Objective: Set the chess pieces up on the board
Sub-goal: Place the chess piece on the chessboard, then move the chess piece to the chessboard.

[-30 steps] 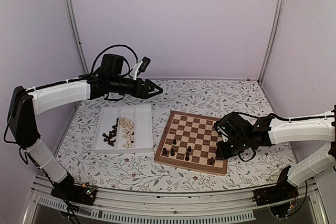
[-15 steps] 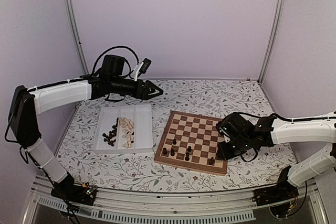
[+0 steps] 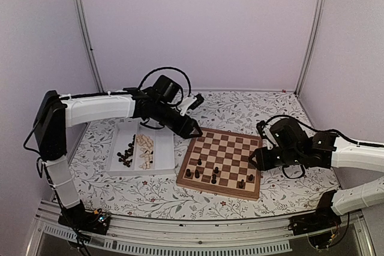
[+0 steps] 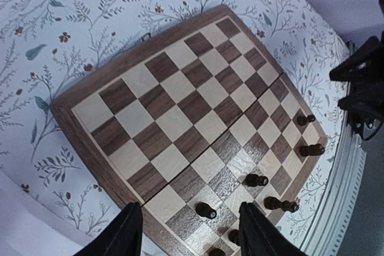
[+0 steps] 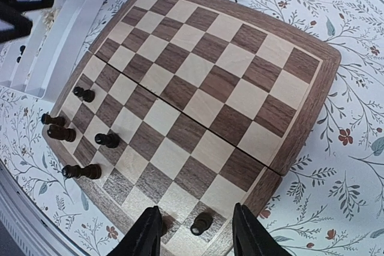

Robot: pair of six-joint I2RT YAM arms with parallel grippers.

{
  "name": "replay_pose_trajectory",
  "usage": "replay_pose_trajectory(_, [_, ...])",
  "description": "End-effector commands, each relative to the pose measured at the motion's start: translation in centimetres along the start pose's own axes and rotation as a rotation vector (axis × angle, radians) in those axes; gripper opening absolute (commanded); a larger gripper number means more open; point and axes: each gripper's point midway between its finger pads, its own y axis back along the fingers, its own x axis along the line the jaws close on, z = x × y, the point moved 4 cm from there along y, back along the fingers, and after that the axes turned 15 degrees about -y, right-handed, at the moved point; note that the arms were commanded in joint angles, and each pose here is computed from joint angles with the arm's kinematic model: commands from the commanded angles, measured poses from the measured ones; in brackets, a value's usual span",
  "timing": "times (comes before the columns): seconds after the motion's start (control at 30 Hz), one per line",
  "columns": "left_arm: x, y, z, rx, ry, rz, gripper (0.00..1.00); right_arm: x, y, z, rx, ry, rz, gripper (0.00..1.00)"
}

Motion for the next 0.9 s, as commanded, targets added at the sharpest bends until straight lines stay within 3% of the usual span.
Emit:
replay_pose_trajectory(0.0, [-1.6, -1.7, -3.3, 0.174, -0.014, -0.028, 0.57, -1.6, -0.4, 1.2, -0.076, -0.01, 0.018, 0.43])
replay_pose_trajectory(0.23, [-3.2, -4.2, -4.4, 0.233, -0.043, -0.029, 0.55, -2.6, -0.6, 1.8, -0.155, 0.043, 0.008, 0.43])
replay_pose_trajectory(0.87, [-3.3, -7.5, -5.7, 0.331, -0.089, 0.008, 0.47, -3.8, -2.5, 0.1, -0.135, 0.013, 0.032, 0.44])
